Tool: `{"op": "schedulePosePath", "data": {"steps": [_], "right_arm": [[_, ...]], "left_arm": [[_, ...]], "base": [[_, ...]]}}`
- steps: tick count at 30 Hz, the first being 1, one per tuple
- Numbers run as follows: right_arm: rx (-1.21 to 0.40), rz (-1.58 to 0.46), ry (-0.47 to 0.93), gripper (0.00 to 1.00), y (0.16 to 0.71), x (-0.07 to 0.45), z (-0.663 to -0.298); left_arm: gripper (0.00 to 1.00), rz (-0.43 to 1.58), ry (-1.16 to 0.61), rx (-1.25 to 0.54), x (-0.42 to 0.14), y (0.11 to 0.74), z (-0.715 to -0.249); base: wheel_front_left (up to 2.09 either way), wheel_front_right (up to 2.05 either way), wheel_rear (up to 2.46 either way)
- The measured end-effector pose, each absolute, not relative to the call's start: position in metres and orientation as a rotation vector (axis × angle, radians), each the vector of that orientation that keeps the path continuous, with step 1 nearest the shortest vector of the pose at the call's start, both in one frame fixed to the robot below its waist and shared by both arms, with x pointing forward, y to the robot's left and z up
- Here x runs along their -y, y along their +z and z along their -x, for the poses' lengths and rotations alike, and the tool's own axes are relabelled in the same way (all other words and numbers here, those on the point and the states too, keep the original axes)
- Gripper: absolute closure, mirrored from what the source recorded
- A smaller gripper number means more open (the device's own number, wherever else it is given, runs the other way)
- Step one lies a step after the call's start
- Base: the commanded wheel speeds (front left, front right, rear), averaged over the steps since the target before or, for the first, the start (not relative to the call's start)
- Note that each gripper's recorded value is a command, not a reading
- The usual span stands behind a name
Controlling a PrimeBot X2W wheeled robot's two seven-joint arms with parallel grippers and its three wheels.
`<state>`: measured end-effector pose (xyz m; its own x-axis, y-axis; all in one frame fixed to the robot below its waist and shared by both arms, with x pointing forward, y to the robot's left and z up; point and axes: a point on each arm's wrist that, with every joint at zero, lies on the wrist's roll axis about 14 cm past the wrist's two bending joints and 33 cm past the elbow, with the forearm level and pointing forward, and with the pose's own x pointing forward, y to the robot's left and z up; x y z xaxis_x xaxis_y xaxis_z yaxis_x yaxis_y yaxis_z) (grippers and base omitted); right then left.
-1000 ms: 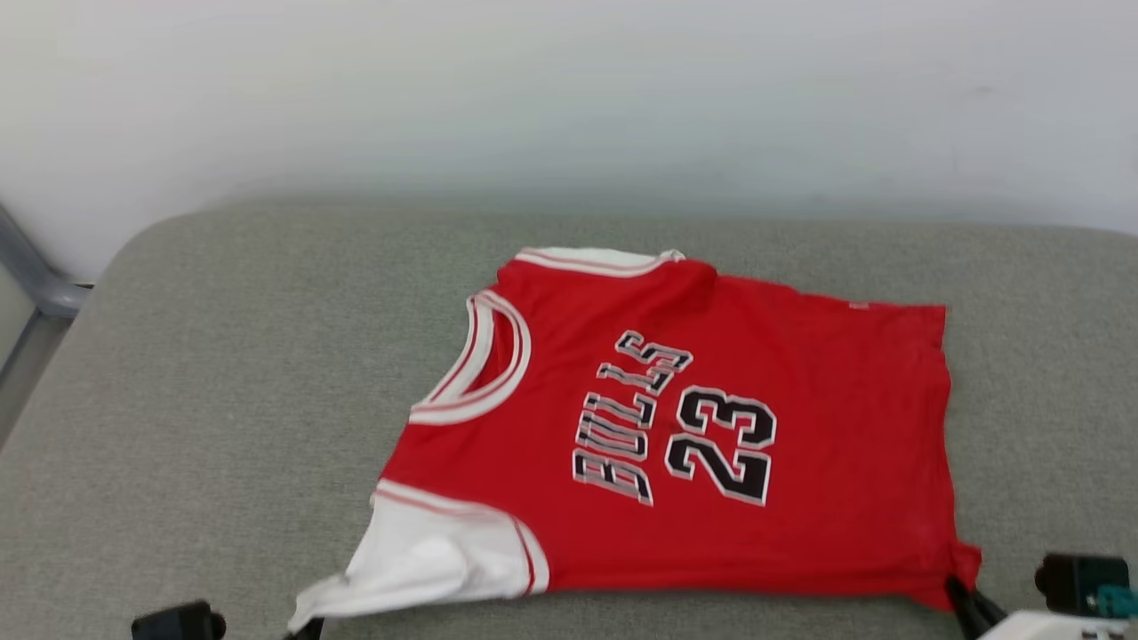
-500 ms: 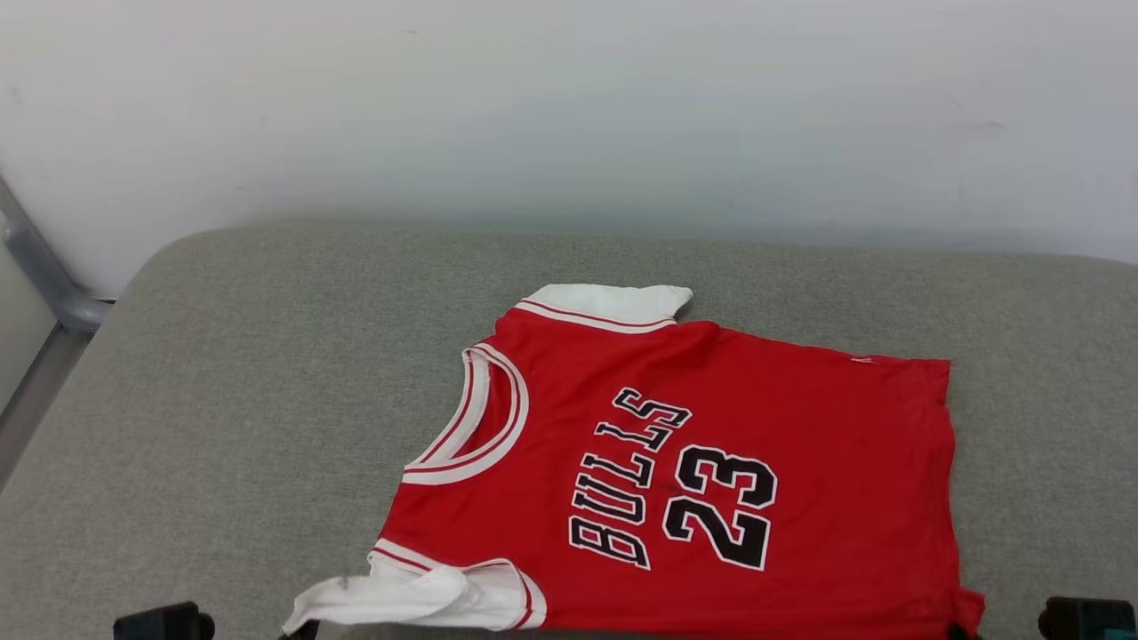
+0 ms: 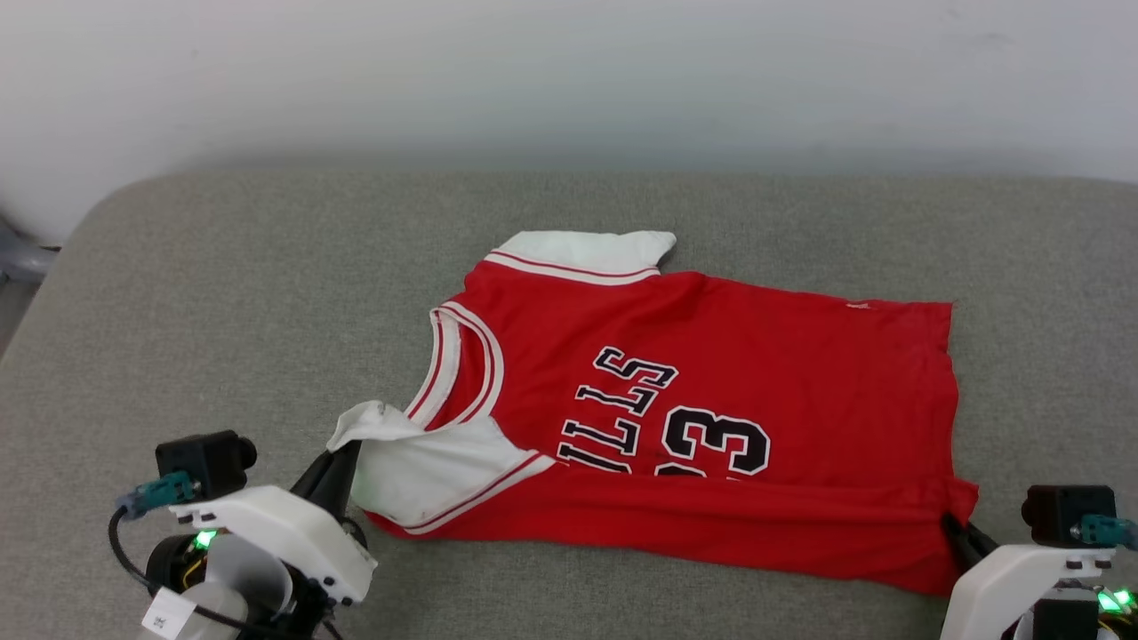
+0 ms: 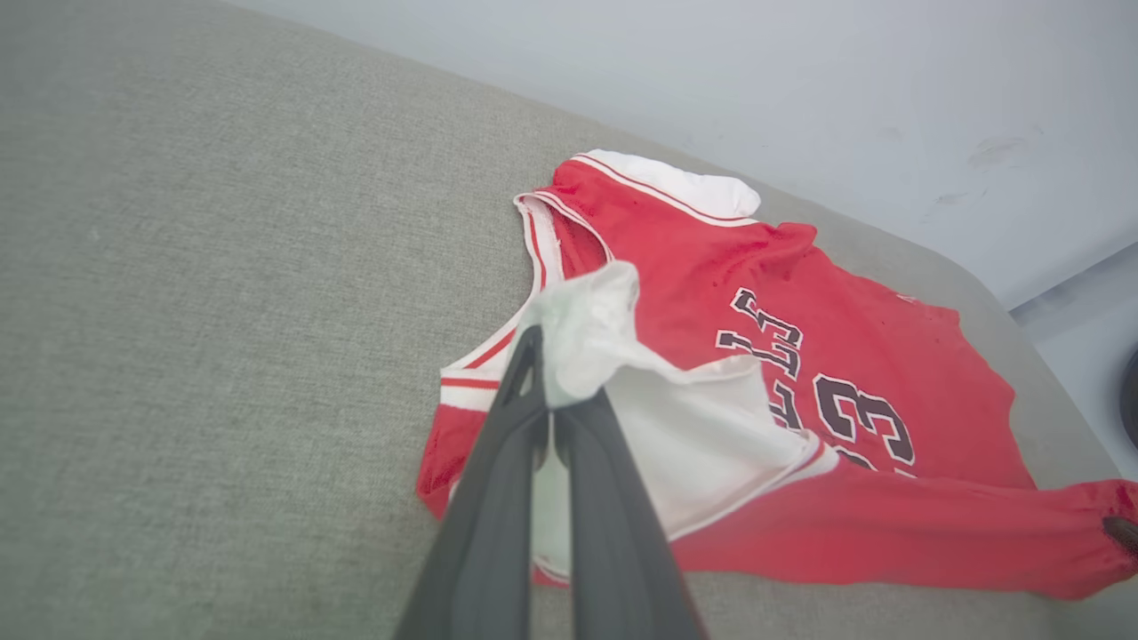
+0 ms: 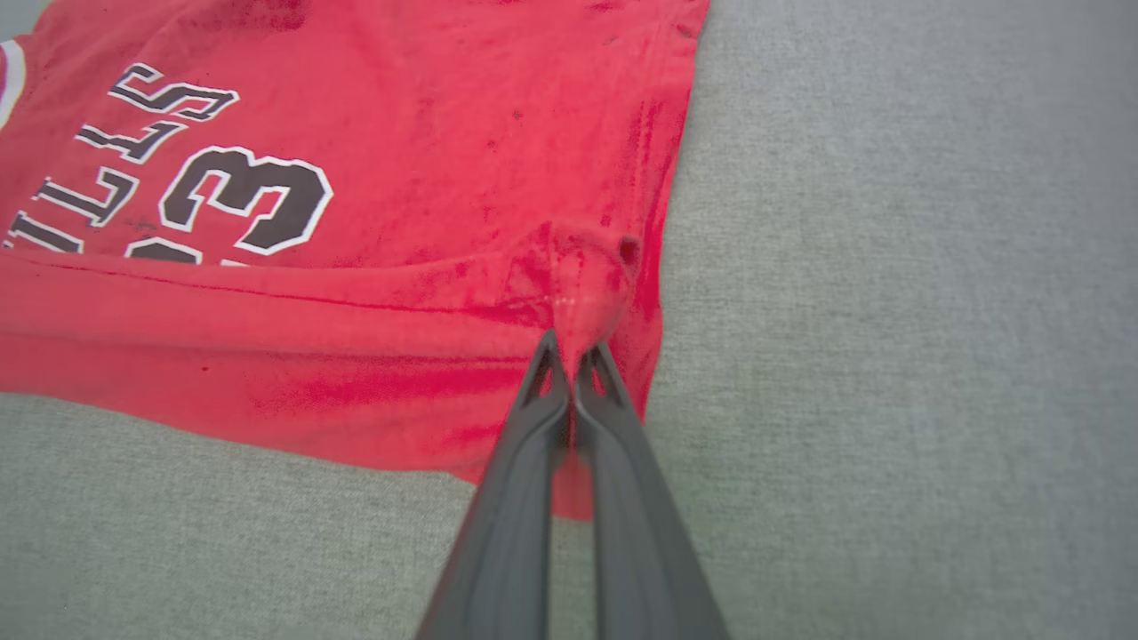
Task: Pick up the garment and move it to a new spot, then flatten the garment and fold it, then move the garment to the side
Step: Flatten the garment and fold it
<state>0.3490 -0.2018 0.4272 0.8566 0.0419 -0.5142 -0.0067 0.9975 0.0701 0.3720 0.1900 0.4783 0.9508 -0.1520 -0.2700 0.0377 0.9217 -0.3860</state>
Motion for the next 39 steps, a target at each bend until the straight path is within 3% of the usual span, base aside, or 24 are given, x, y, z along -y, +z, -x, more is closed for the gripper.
{"op": "schedulePosePath", "data": {"steps": [8, 15, 16, 17, 18, 19, 20, 29, 34, 39], "right_arm": [[-0.607, -0.046, 0.028, 1.00, 0.402, 0.201, -0.378], [-0.647, -0.026, 0.021, 1.00, 0.381, 0.204, -0.386], [-0.650, -0.024, 0.021, 0.85, 0.380, 0.204, -0.386], [-0.648, -0.023, 0.020, 0.60, 0.379, 0.205, -0.386], [-0.641, -0.023, 0.019, 0.00, 0.379, 0.205, -0.387], [-0.628, -0.020, 0.020, 0.00, 0.381, 0.205, -0.388], [-0.609, -0.016, 0.024, 0.00, 0.383, 0.203, -0.389], [-0.255, -0.048, 0.027, 0.00, 0.445, 0.196, -0.409], [-0.183, -0.051, 0.033, 0.00, 0.465, 0.193, -0.405], [-0.161, -0.045, 0.038, 0.00, 0.476, 0.191, -0.397]], "left_arm": [[1.00, 0.392, -0.150, -0.336, -0.172, 0.453, -0.424], [1.00, 0.403, -0.179, -0.482, -0.160, 0.409, -0.437], [1.00, 0.407, -0.181, -0.499, -0.159, 0.404, -0.437], [0.87, 0.410, -0.189, -0.510, -0.157, 0.402, -0.438], [0.62, 0.412, -0.191, -0.518, -0.157, 0.400, -0.439], [0.23, 0.415, -0.193, -0.521, -0.156, 0.399, -0.440], [0.00, 0.416, -0.195, -0.519, -0.155, 0.399, -0.441], [0.00, 0.384, -0.177, -0.445, -0.169, 0.419, -0.444], [0.00, 0.346, -0.178, -0.460, -0.183, 0.433, -0.436], [0.00, 0.328, -0.196, -0.613, -0.194, 0.430, -0.413]], "base": [[0.00, 0.00, 0.00], [0.00, 0.00, 0.00], [0.00, 0.00, 0.00], [0.00, 0.00, 0.00], [0.00, 0.00, 0.00], [0.00, 0.00, 0.00], [0.00, 0.00, 0.00], [0.00, 0.00, 0.00], [0.00, 0.00, 0.00], [0.00, 0.00, 0.00]]}}
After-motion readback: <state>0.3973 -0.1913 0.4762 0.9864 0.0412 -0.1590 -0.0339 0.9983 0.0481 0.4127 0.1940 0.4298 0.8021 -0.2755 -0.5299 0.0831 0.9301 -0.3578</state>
